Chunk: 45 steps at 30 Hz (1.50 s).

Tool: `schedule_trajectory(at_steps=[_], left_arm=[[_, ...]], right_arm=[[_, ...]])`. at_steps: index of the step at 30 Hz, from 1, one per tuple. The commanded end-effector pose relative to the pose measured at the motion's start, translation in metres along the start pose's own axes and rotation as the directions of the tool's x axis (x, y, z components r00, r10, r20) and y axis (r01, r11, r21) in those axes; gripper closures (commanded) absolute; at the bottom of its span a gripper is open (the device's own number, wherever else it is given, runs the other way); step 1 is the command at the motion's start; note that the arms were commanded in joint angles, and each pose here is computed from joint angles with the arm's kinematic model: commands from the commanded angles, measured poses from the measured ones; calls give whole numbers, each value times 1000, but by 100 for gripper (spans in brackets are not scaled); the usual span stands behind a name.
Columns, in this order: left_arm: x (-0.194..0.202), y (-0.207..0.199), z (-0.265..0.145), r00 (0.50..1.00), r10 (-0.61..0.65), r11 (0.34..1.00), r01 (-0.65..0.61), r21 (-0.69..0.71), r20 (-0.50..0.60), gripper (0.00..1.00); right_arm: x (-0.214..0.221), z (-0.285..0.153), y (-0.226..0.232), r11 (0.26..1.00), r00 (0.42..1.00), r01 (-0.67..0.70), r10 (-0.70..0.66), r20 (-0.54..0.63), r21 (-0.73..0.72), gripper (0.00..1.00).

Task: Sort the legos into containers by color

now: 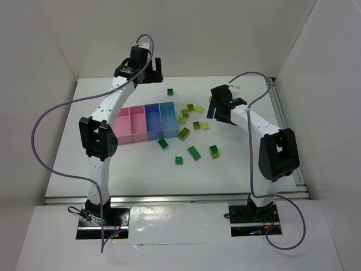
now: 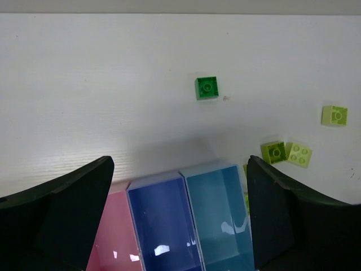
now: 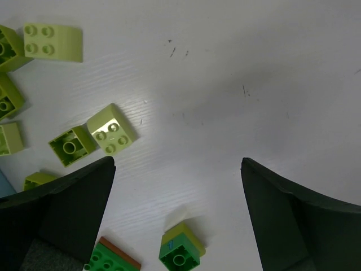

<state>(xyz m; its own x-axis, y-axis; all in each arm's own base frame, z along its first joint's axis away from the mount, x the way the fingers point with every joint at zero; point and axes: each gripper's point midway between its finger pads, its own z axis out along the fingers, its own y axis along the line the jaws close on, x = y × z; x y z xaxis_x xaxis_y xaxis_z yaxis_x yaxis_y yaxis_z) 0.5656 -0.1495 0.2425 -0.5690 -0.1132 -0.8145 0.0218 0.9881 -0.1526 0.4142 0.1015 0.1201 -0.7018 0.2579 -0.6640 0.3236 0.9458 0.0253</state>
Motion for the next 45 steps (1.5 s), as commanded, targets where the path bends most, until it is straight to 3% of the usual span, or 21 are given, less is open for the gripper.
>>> schedule_trajectory(at_steps=[1, 9, 17, 19, 28, 39, 45], left_arm=[[-13, -9, -6, 1000, -19, 999, 19, 32, 17, 0], [-6, -19, 21, 999, -22, 996, 19, 84, 29, 0], [3, -41, 78, 995, -30, 993, 19, 113, 96, 0], [-6, -50, 87, 989, -35, 992, 17, 123, 143, 3], [18, -61, 147, 979, -106, 986, 80, 147, 176, 10], [65, -58, 182, 989, -103, 989, 92, 114, 104, 19], [71, -50, 189, 990, -105, 990, 96, 102, 93, 25]], right_arm=[[1, 11, -5, 1000, 1000, -6, 6, 7, 21, 0], [-1, 10, -2, 1000, 1000, -3, 3, 3, 14, 0], [6, 3, 7, 998, 998, 68, -68, 14, -18, 0], [4, -2, 10, 997, 997, 72, -71, 27, -22, 0], [6, -16, 21, 994, 995, 99, -97, 38, -45, 0], [10, -13, 19, 996, 996, 80, -78, 43, -38, 0], [19, 7, 20, 996, 996, 85, -84, 5, -9, 0]])
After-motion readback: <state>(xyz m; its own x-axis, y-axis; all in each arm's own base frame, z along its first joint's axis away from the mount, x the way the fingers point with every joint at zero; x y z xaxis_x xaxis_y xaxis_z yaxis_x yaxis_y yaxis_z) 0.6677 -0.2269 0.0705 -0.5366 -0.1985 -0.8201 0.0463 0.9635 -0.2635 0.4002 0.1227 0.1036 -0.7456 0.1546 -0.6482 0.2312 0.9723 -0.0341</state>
